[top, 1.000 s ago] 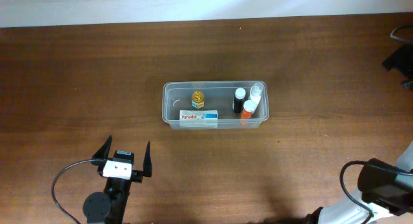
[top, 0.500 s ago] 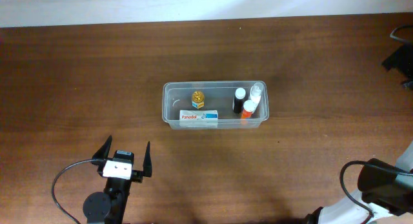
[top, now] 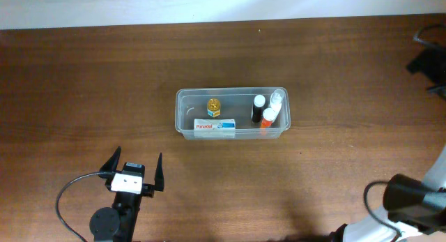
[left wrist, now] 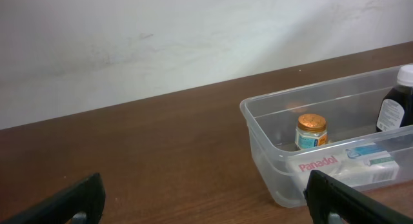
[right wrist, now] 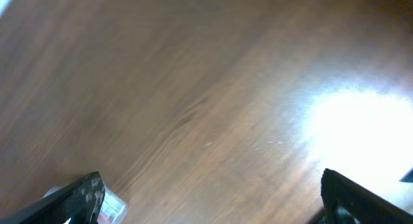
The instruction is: Pack container
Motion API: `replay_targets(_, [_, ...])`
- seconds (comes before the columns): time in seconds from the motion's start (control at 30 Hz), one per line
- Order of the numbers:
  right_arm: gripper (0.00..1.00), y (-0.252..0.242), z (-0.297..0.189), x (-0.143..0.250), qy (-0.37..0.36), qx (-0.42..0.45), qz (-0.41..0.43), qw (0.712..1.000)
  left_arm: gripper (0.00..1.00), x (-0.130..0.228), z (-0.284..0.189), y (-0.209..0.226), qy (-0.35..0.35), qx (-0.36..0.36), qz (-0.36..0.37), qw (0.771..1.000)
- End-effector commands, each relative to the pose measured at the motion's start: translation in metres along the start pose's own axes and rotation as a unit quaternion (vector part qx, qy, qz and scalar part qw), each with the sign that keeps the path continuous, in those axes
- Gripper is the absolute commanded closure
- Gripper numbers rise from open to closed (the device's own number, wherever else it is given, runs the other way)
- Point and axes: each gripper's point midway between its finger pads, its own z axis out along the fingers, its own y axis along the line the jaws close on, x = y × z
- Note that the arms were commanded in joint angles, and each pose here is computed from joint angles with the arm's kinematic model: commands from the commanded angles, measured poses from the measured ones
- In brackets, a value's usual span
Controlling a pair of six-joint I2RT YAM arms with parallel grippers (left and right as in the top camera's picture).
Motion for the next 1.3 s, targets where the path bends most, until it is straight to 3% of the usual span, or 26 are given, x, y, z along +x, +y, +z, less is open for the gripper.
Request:
replay_targets(0.0, [0.02,0.033,-0.052,0.029,-0.049,-0.053,-0.060,0.996,0.01,0.001,0.000,0.001,0.000,-0.002,-0.004,1.000])
replay_targets(0.3, [0.02,0.083,-0.133,0.103,-0.103,-0.170,-0.191,0.961,0.01,0.001,0.000,0.001,0.000,-0.002,-0.004,1.000])
replay_targets(0.6, [0.02,0.064,-0.177,0.113,-0.175,-0.231,-0.177,0.940,0.01,0.001,0.000,0.001,0.000,-0.002,-0.004,1.000])
replay_targets(0.87, [0.02,0.061,-0.167,0.119,-0.242,-0.286,-0.153,0.915,0.01,0.001,0.000,0.001,0.000,-0.002,-0.004,1.000])
replay_targets(1.27, [0.02,0.057,-0.137,0.136,-0.362,-0.371,-0.136,0.844,0.01,0.001,0.000,0.001,0.000,-0.002,-0.004,1.000])
